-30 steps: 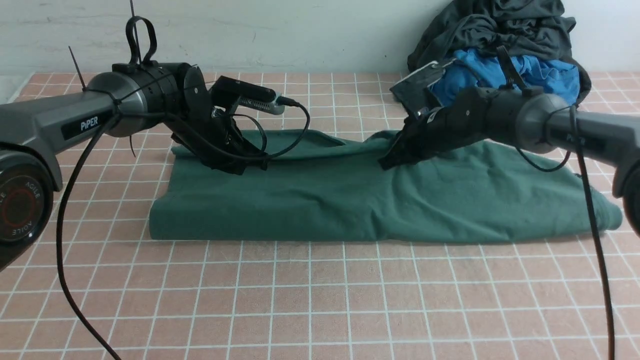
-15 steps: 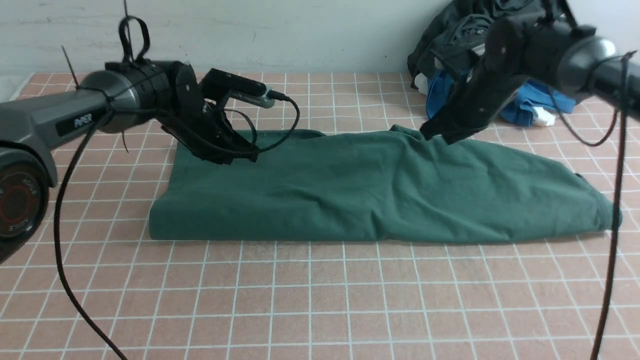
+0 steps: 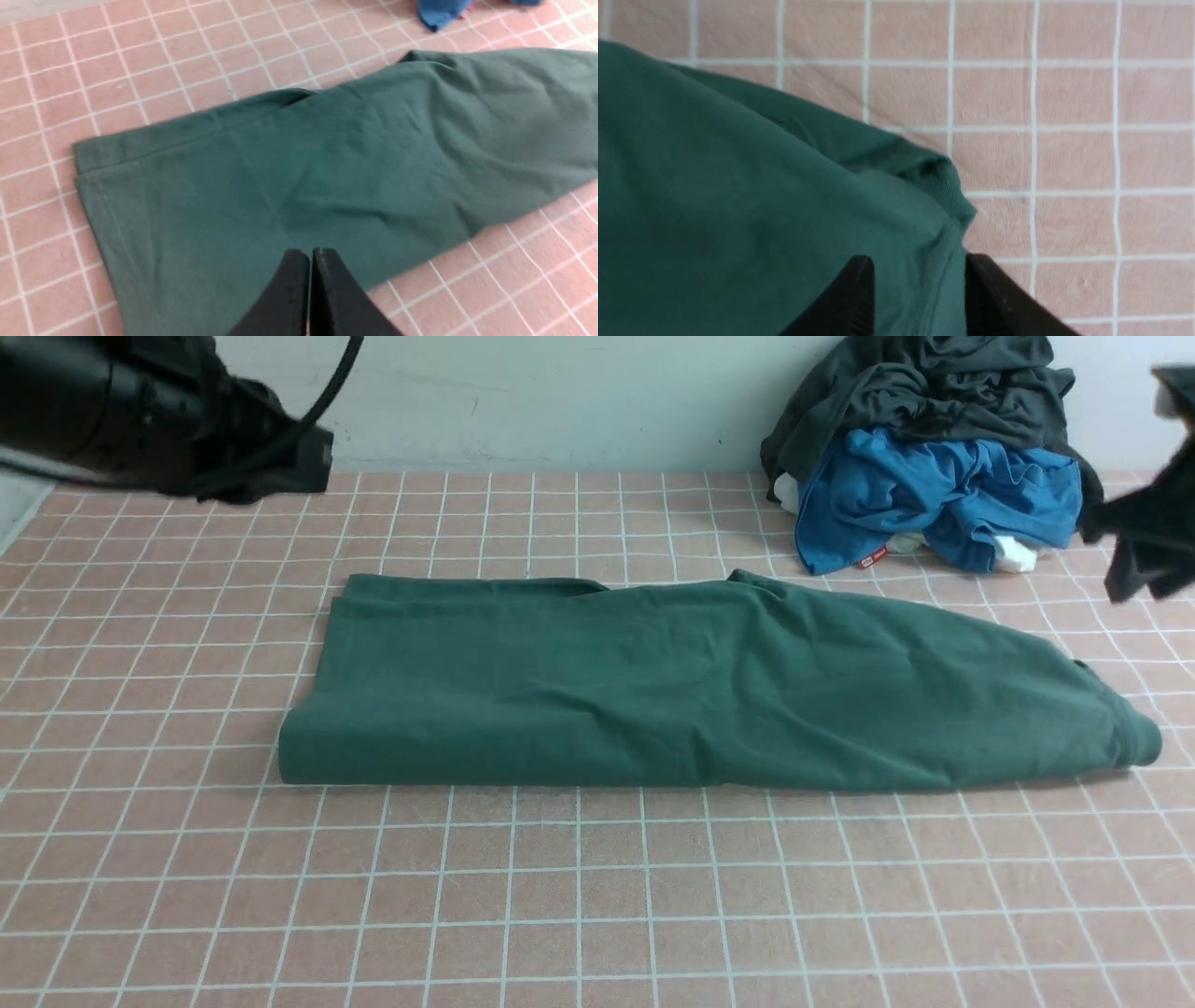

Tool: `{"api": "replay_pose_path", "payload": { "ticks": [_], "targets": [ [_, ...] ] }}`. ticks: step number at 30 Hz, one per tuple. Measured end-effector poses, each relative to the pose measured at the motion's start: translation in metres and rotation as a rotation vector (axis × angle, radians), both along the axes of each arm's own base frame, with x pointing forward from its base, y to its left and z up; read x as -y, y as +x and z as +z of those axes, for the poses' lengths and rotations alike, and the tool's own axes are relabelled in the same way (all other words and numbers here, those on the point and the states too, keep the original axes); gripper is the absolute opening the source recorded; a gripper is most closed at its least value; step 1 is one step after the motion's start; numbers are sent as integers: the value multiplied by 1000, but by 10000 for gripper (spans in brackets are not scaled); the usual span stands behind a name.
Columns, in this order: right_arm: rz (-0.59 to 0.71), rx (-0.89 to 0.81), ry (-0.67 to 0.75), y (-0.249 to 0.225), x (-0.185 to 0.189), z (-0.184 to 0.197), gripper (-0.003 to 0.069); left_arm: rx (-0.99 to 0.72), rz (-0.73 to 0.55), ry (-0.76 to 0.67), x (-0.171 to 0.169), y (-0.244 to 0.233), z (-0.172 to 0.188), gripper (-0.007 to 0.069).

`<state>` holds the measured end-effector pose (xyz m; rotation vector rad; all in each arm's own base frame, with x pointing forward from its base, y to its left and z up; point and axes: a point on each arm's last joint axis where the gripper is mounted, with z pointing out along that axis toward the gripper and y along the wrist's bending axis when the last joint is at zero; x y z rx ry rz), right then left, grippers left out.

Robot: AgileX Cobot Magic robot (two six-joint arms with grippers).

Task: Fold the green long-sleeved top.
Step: Use the right arm to clamp the right edge of the fabric, then use the right arm to drag the right edge of the fabric to the left and folds it over the left edge

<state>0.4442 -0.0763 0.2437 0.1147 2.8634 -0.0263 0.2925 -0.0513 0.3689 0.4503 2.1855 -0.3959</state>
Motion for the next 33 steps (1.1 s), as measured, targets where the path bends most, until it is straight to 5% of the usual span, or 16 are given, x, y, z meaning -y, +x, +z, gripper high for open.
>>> {"api": "replay_pose_path", "payload": {
  "ticks": [5,9,13,20,22,27,33],
  "targets": [
    [-99,-128,45,-1,18,-53,503,54,0,4,-3,-54,-17,-4],
    [-111,-175,87,4,15,-83,514,91,-3,70,-8,-88,-24,-4],
    [-79,-192,93,7,9,-93,417,141,0,164,-15,-113,-24,-4],
    [-11,-171,56,13,7,-83,71,37,73,251,-26,-132,-44,-4],
    [4,-146,6,16,11,-73,27,-34,98,275,-30,-134,-60,-4],
    [-51,-8,-127,11,26,-8,20,-116,191,284,-36,-138,-93,-4],
    [-19,234,40,-10,-23,87,18,-27,290,169,-36,-130,-88,-4]
  ]
}}
